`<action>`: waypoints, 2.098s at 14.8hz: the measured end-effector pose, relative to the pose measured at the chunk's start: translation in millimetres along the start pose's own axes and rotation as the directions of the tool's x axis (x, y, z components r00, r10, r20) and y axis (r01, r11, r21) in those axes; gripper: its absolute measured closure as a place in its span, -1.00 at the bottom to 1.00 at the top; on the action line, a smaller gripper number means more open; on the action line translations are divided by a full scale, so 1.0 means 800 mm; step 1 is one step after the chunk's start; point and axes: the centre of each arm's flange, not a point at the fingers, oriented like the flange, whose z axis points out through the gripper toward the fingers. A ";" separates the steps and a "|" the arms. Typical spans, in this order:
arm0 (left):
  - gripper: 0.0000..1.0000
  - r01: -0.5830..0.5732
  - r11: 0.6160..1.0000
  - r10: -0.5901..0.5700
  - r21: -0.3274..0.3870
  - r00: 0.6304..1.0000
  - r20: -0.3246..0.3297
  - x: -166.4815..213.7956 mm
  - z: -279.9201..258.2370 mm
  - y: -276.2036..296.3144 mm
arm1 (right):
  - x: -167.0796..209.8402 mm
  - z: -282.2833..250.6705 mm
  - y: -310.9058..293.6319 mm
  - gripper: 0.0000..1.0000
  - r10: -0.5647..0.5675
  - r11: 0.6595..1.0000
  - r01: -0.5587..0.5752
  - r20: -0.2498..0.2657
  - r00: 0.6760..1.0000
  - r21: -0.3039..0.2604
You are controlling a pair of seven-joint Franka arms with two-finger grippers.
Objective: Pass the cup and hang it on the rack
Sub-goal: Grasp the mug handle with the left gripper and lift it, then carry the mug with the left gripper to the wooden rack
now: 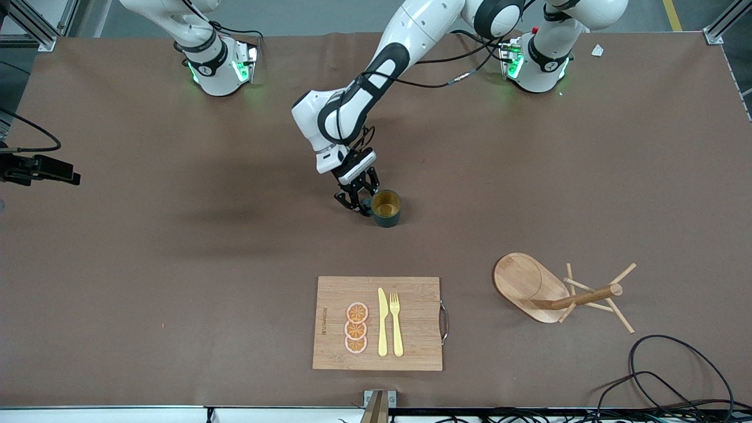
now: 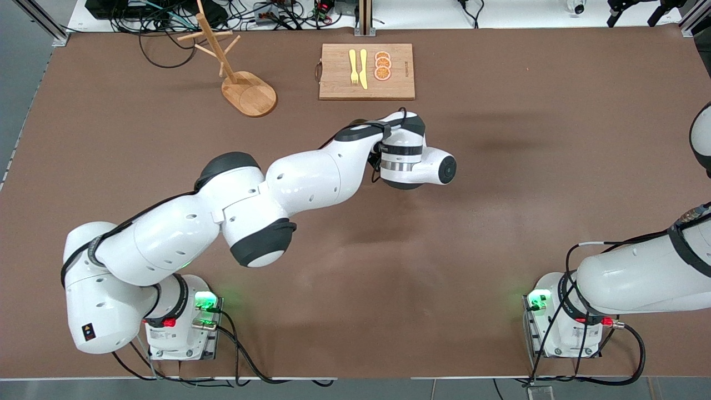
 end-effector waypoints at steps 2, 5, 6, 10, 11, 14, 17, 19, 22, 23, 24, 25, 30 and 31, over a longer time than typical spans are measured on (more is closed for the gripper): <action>0.42 -0.052 0.999 0.052 0.001 0.999 -0.001 0.000 0.000 0.000 | -0.006 -0.012 -0.019 -1.00 0.033 0.999 -0.033 -0.017 0.999 0.003; 0.58 -0.116 0.993 0.116 0.001 0.993 0.000 0.000 0.000 0.000 | -0.026 -0.036 -0.035 -1.00 0.043 0.999 -0.042 -0.038 0.998 0.013; 0.58 -0.123 0.992 0.123 -0.001 0.992 0.000 0.000 0.000 0.000 | -0.035 -0.042 -0.034 -1.00 0.044 0.999 -0.044 -0.045 0.998 0.016; 0.58 -0.105 0.994 0.105 -0.007 0.994 0.028 0.021 -0.014 0.014 | -0.067 -0.055 -0.030 -1.00 0.052 0.998 -0.051 -0.056 0.997 0.025; 0.58 -0.090 0.996 0.090 0.002 0.994 0.063 0.041 -0.020 0.024 | -0.072 -0.057 -0.029 -1.00 0.054 0.998 -0.052 -0.059 0.997 0.026; 0.58 0.006 1.000 -0.009 0.014 0.971 0.240 0.136 -0.057 0.064 | -0.079 -0.064 -0.027 -1.00 0.056 0.998 -0.054 -0.072 0.996 0.028; 0.58 0.094 0.995 -0.095 0.024 0.889 0.448 0.243 -0.089 0.092 | -0.087 -0.073 -0.027 -1.00 0.056 0.998 -0.054 -0.086 0.995 0.030; 0.58 0.129 0.992 -0.114 0.014 0.811 0.574 0.322 -0.099 0.104 | -0.090 -0.076 -0.027 -1.00 0.056 0.998 -0.054 -0.090 0.994 0.030; 0.58 0.178 0.984 -0.095 -0.029 0.649 0.755 0.455 -0.106 0.105 | -0.094 -0.079 -0.026 -1.00 0.056 0.998 -0.054 -0.095 0.994 0.031; 0.58 0.210 0.977 -0.104 -0.031 0.599 0.794 0.494 -0.104 0.100 | -0.096 -0.080 -0.026 -1.00 0.056 0.998 -0.053 -0.097 0.994 0.031; 0.58 0.243 0.970 -0.117 -0.025 0.553 0.825 0.529 -0.101 0.095 | -0.098 -0.082 -0.026 -1.00 0.056 0.998 -0.053 -0.098 0.994 0.030; 0.58 0.274 0.962 -0.133 -0.012 0.505 0.853 0.555 -0.095 0.089 | -0.100 -0.083 -0.026 -1.00 0.056 0.998 -0.054 -0.098 0.994 0.027; 0.58 0.386 0.921 -0.162 0.053 0.256 0.953 0.648 -0.035 0.060 | -0.103 -0.085 -0.014 -1.00 0.024 1.000 -0.023 -0.096 0.995 0.015; 0.58 0.401 0.914 -0.153 0.059 0.207 0.966 0.669 -0.016 0.049 | -0.104 -0.084 -0.011 -1.00 0.023 1.000 -0.022 -0.093 0.995 0.015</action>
